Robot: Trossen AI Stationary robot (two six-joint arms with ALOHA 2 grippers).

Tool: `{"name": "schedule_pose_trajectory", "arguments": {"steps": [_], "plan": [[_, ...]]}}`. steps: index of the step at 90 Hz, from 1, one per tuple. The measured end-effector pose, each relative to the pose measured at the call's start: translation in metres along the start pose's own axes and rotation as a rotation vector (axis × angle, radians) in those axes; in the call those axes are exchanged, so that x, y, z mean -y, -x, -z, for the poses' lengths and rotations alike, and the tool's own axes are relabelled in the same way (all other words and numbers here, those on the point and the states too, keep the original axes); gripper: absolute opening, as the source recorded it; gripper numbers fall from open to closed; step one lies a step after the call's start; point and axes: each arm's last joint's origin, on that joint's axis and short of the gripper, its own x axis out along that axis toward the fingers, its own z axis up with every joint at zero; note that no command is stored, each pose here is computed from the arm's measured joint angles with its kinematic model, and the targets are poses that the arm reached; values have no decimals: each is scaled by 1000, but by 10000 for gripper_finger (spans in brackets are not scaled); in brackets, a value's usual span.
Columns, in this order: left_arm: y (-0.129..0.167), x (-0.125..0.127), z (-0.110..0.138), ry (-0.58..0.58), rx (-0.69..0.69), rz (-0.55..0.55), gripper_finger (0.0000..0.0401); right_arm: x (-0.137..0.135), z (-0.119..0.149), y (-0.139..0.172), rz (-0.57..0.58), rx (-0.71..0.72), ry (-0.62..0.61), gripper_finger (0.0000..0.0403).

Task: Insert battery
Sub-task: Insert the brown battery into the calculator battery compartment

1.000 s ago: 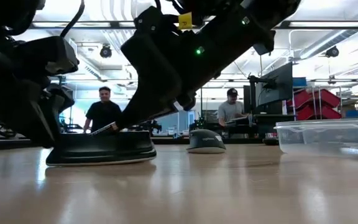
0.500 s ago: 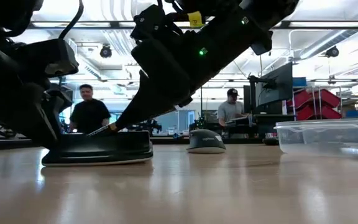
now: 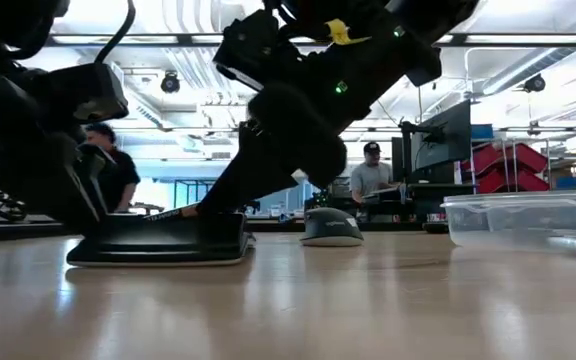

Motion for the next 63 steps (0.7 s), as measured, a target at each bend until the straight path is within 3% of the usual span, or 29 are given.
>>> {"name": "schedule_pose_trajectory", "arguments": {"steps": [9,35,47,63], "plan": [[0,0,-1,4,11,-3,97,1,0,0,-27,1,16,18],[0,0,-4,3,33,-33,97,9,-13,1,-70,-41,-87,18],[1,3,-13,50,116,-38,97,10,-18,0,-137,-14,-191,18],[3,10,-23,53,196,52,97,19,-17,-1,-88,-27,-340,18]]}}
